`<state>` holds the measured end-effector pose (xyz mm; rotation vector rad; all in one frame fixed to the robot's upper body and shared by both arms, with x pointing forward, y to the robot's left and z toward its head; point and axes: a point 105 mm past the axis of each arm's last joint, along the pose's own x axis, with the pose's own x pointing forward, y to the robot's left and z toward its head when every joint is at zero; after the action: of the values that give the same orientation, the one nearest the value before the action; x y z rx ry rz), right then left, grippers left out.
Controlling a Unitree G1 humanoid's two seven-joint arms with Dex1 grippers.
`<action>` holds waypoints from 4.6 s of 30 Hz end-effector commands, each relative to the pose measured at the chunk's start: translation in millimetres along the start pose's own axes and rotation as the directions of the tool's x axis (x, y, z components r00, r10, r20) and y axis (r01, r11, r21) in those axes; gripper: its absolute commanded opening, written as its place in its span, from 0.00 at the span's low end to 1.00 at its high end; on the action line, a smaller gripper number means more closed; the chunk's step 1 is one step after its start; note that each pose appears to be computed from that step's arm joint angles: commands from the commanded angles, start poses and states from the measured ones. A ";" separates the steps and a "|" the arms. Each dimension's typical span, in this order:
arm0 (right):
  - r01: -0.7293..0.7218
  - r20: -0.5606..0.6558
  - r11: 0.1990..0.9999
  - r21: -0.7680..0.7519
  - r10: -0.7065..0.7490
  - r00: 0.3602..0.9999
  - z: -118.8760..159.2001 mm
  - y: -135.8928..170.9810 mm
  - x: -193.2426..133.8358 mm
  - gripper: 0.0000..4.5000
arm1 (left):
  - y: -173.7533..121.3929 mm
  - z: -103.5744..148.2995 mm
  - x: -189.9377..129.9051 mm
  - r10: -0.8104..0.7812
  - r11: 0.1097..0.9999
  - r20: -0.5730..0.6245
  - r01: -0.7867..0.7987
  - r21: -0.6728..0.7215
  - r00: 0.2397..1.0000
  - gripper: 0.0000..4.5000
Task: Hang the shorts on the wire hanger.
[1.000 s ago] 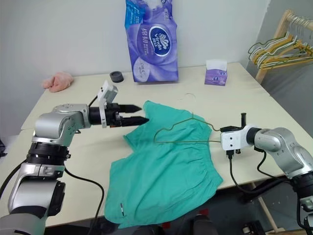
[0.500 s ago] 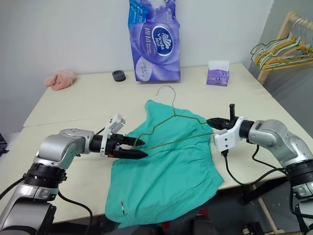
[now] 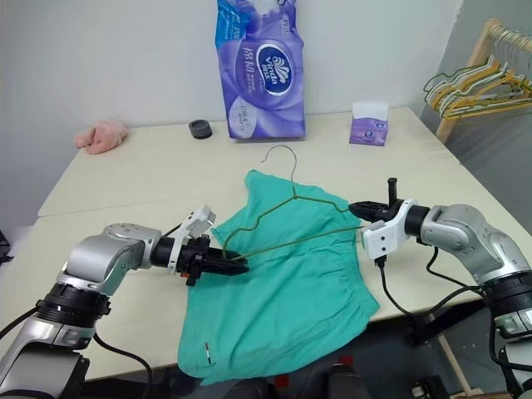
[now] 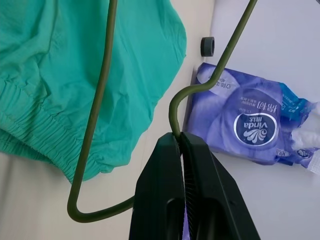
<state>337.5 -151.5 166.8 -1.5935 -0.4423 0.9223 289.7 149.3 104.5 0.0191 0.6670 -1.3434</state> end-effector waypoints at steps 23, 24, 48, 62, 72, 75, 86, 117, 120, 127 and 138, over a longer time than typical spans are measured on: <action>-0.009 0.028 1.000 0.000 0.009 1.000 6.4 -4.5 -9.1 0.00 | 10.3 -29.6 -23.3 0.074 0.995 -0.100 -0.067 0.072 0.992 0.01; -0.008 0.024 1.000 0.005 0.008 1.000 5.7 -3.9 -9.3 0.00 | 12.8 -37.4 -30.9 0.095 0.994 -0.125 -0.087 0.065 0.988 0.01; -0.049 -0.015 0.999 0.000 0.049 0.999 0.6 3.8 -6.6 0.00 | -8.3 3.4 -27.2 -0.009 1.000 0.059 0.009 -0.002 0.998 0.75; -0.032 0.019 0.999 -0.012 0.032 0.999 10.5 -1.8 -1.9 0.00 | 4.2 4.6 11.4 -0.033 0.999 0.065 0.035 -0.021 0.997 0.75; -0.021 0.023 1.000 -0.019 0.021 0.999 12.8 -4.2 -0.5 0.00 | 5.2 9.1 21.8 -0.038 0.999 0.082 0.040 -0.031 0.996 0.24; -0.021 0.024 1.000 -0.020 0.022 0.999 13.1 -4.5 -0.3 0.00 | 2.7 7.2 24.4 -0.049 0.998 0.070 0.051 -0.028 0.996 0.04; -0.073 0.031 0.997 0.020 0.073 0.997 15.1 5.2 -4.0 0.30 | 2.0 5.6 27.0 -0.042 0.998 0.063 0.044 -0.038 0.997 0.00; -0.029 -0.075 0.353 0.935 0.278 0.958 31.7 30.2 -44.1 0.59 | -4.2 40.0 30.1 0.095 0.778 -0.003 -0.072 0.625 0.995 0.00; -0.053 -0.070 0.369 0.928 0.313 0.947 28.7 36.7 -36.5 0.59 | -8.3 40.1 32.6 0.078 0.769 -0.019 -0.048 0.637 0.997 0.00; -0.182 0.026 0.336 0.924 0.421 0.907 37.8 54.9 -28.3 0.59 | -11.5 41.0 35.1 0.071 0.761 -0.025 -0.038 0.647 0.997 0.00; -0.240 0.070 0.332 0.912 0.450 0.890 43.1 54.1 -26.4 0.01 | -13.0 37.9 37.9 0.071 0.750 -0.041 -0.027 0.661 0.997 0.00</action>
<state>272.8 -155.6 111.3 -0.6510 0.6137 1.0586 299.4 104.0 114.3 0.6355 0.2532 -1.4490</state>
